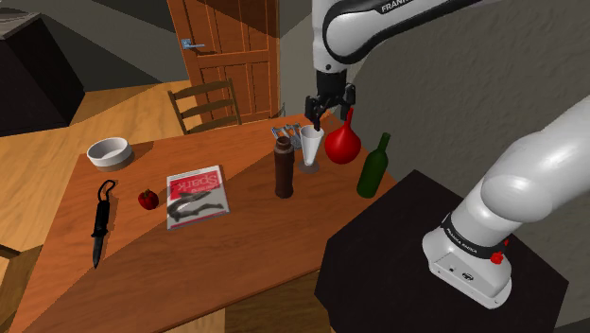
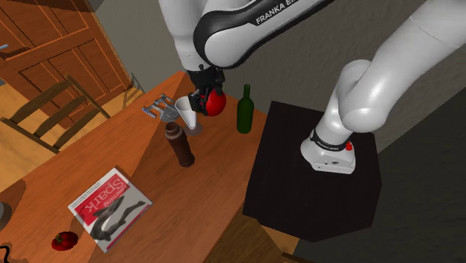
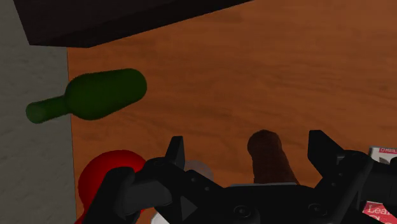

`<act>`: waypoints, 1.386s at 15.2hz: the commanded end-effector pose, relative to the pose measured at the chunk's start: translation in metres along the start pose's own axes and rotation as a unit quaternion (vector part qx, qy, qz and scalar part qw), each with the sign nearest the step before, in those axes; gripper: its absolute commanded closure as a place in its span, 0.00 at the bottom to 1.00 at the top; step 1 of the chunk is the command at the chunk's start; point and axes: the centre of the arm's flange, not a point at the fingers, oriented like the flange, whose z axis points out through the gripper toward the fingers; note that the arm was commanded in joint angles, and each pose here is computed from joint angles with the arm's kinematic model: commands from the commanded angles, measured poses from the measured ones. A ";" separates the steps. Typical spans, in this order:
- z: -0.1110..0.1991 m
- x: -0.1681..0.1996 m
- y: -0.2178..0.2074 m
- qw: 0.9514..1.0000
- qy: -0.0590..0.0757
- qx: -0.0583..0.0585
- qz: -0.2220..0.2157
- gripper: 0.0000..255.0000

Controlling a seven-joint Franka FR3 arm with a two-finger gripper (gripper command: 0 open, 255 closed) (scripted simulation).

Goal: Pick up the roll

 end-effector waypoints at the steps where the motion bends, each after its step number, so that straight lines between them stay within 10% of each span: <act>1: 0.017 0.015 -0.014 1.000 0.003 -0.006 0.008 0.00; 15: 0.131 0.138 -0.098 0.997 0.024 -0.049 0.063 0.00; 21: 0.160 0.144 -0.102 0.996 0.024 -0.051 0.064 0.00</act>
